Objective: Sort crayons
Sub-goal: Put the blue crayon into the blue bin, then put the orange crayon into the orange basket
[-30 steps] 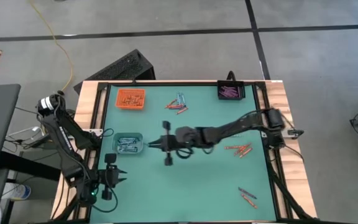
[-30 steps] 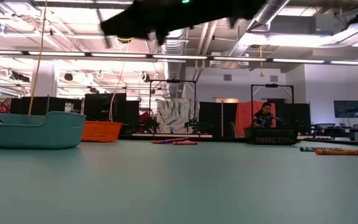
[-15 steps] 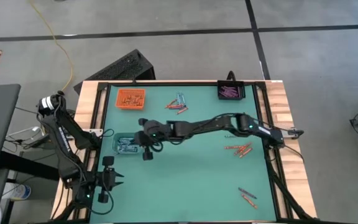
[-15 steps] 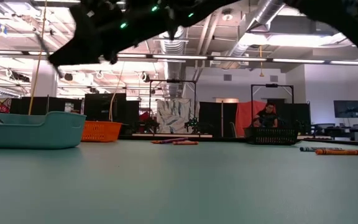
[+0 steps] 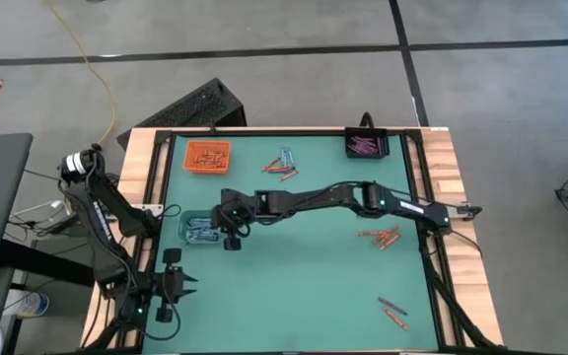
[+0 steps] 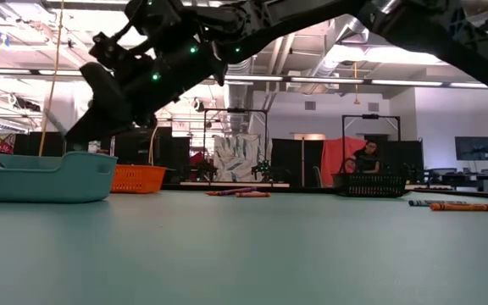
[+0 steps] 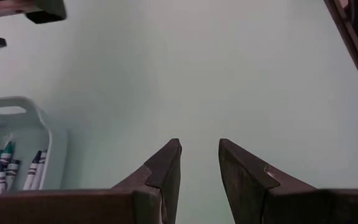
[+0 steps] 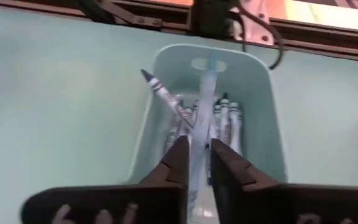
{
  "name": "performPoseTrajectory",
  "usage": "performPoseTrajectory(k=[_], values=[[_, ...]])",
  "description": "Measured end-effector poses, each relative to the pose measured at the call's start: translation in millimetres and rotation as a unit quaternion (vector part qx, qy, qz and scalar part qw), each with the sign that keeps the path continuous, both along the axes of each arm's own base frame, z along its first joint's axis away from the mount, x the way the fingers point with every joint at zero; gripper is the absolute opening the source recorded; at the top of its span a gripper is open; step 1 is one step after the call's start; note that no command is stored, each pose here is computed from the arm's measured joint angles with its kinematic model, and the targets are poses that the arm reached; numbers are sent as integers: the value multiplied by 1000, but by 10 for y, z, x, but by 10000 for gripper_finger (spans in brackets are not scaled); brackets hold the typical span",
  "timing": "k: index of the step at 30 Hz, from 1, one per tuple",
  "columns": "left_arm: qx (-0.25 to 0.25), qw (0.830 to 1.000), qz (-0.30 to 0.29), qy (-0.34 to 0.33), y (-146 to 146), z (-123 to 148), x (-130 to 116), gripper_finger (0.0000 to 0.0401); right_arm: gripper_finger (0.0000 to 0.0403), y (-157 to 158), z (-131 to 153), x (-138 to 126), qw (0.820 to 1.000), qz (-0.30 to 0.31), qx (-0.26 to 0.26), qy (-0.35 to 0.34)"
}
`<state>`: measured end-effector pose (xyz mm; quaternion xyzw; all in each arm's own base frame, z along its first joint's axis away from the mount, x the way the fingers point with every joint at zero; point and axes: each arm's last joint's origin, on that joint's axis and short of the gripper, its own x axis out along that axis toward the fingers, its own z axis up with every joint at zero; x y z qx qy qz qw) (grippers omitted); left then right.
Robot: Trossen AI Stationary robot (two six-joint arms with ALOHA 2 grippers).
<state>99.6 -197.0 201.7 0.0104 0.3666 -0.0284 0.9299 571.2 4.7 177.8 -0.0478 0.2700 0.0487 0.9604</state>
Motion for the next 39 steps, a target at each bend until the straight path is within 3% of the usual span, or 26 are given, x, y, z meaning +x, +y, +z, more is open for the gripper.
performPoseTrajectory(k=[11,18,21,26,30,33,39], values=[[-15,1000,9,-4,-10,6,6,100,181,49,83,-34,1000,-10,-23,7],[6,999,10,-35,-9,23,20,100,179,268,407,-236,994,-14,-93,56],[27,998,13,-63,-2,38,36,100,169,388,546,-443,986,-23,-108,127],[57,993,22,-106,6,72,92,100,158,677,719,-938,952,-54,-79,290],[89,988,20,-121,24,87,179,100,157,1062,742,-1366,900,-74,-87,421],[116,985,23,-129,44,85,274,100,157,1370,779,-1634,869,-86,-103,476],[161,977,27,-136,80,65,516,100,156,2012,848,-2020,878,-77,-101,461]])
